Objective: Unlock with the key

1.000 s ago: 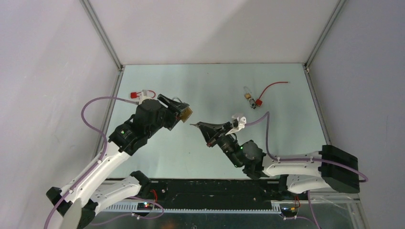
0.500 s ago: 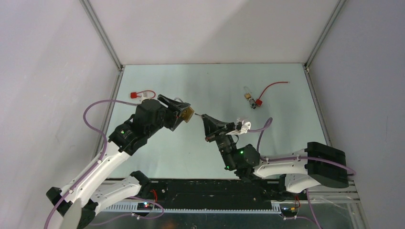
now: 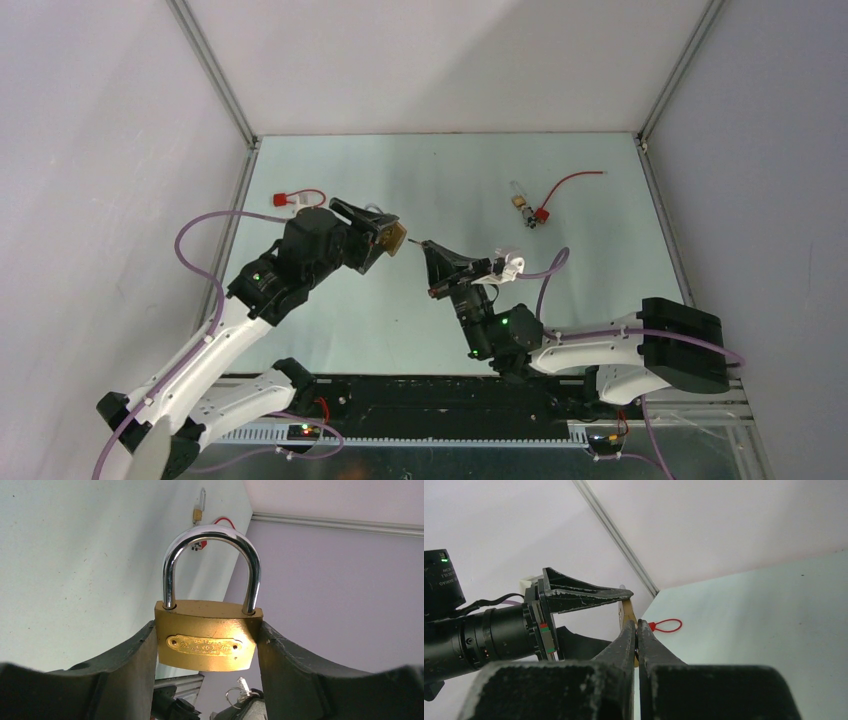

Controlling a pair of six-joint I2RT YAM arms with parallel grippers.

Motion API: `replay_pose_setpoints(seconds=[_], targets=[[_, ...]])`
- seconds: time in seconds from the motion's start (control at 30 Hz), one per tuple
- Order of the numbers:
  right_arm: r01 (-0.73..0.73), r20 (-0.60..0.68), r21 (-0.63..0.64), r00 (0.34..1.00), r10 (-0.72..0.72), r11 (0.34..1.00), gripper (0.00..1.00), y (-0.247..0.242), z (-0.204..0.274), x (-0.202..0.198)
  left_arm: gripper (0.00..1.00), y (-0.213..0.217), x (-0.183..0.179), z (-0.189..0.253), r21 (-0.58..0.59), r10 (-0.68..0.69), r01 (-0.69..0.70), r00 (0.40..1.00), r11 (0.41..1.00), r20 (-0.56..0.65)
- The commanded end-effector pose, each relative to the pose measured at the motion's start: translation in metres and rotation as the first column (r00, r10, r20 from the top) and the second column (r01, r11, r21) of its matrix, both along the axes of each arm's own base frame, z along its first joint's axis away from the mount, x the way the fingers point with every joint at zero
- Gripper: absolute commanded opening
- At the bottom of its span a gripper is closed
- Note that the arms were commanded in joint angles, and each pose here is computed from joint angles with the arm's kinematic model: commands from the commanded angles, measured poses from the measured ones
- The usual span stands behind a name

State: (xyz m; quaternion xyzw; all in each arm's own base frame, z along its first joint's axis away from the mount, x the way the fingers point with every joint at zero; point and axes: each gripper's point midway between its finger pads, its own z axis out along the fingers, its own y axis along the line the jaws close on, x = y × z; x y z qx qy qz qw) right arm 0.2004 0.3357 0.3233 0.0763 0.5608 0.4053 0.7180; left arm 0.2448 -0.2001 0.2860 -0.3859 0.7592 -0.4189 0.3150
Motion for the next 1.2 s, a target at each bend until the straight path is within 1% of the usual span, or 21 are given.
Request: replay_pose_setpoints(seconds=[0.0, 0.47, 1.17], targets=[[0.004, -0.016, 0.037, 1.0, -0.003, 0.999, 0.0, 0.004, 0.009, 0.001, 0.0, -0.002, 0.006, 0.081, -0.184, 0.036, -0.002, 0.983, 0.983, 0.181], [-0.03, -0.019, 0.054, 0.999, 0.032, 0.998, 0.0, 0.013, 0.007, 0.008, 0.0, -0.005, 0.006, 0.086, -0.193, 0.023, 0.015, 0.981, 0.981, 0.194], [-0.027, -0.046, 0.051, 0.998, 0.03, 0.998, 0.0, 0.017, 0.0, 0.015, 0.0, -0.007, 0.006, 0.089, -0.198, 0.015, 0.026, 0.979, 0.98, 0.201]])
